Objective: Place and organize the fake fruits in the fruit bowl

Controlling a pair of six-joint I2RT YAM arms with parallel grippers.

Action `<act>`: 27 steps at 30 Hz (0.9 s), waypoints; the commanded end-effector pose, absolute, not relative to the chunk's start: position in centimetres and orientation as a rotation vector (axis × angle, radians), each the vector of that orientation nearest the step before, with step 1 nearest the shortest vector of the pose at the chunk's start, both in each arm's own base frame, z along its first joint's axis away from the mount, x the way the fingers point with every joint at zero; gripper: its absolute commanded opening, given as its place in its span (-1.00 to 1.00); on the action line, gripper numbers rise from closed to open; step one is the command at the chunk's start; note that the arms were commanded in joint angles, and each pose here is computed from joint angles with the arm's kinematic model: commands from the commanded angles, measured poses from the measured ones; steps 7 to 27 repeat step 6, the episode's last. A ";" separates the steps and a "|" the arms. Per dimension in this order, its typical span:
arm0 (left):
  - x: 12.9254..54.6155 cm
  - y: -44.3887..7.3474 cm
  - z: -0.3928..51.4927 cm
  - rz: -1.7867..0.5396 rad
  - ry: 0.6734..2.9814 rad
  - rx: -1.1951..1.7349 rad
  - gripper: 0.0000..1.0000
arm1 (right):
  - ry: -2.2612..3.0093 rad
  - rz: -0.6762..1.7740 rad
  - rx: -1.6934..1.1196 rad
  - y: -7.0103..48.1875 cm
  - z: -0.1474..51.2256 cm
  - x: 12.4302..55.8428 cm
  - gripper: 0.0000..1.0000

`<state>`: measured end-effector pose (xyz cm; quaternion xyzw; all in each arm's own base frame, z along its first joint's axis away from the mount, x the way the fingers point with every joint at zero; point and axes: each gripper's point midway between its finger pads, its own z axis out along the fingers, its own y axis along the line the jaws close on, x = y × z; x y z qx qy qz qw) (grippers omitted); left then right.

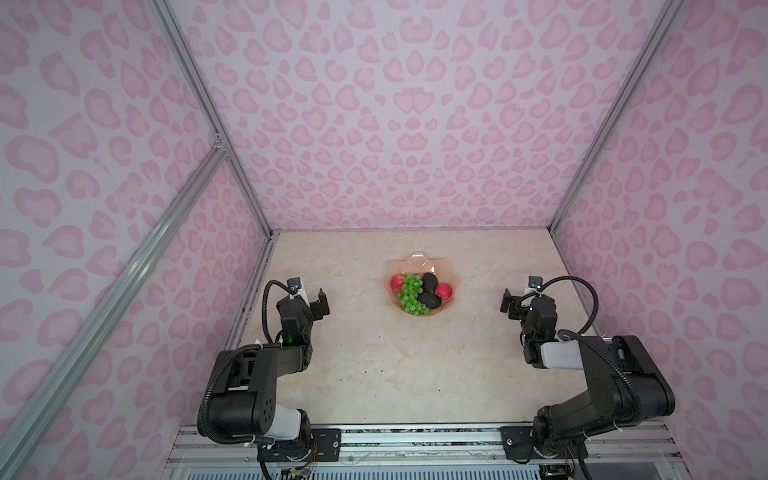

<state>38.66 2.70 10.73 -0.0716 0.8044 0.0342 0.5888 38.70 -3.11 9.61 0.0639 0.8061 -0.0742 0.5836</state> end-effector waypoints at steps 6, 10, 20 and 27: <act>38.8 2.6 11.6 0.071 1.832 -0.155 0.95 | 1.867 -0.176 0.166 -3.3 9.9 38.8 1.00; 38.8 2.6 11.6 0.071 1.832 -0.155 0.95 | 1.867 -0.176 0.166 -3.3 9.9 38.8 1.00; 38.8 2.6 11.6 0.071 1.832 -0.155 0.95 | 1.867 -0.176 0.166 -3.3 9.9 38.8 1.00; 38.8 2.6 11.6 0.071 1.832 -0.155 0.95 | 1.867 -0.176 0.166 -3.3 9.9 38.8 1.00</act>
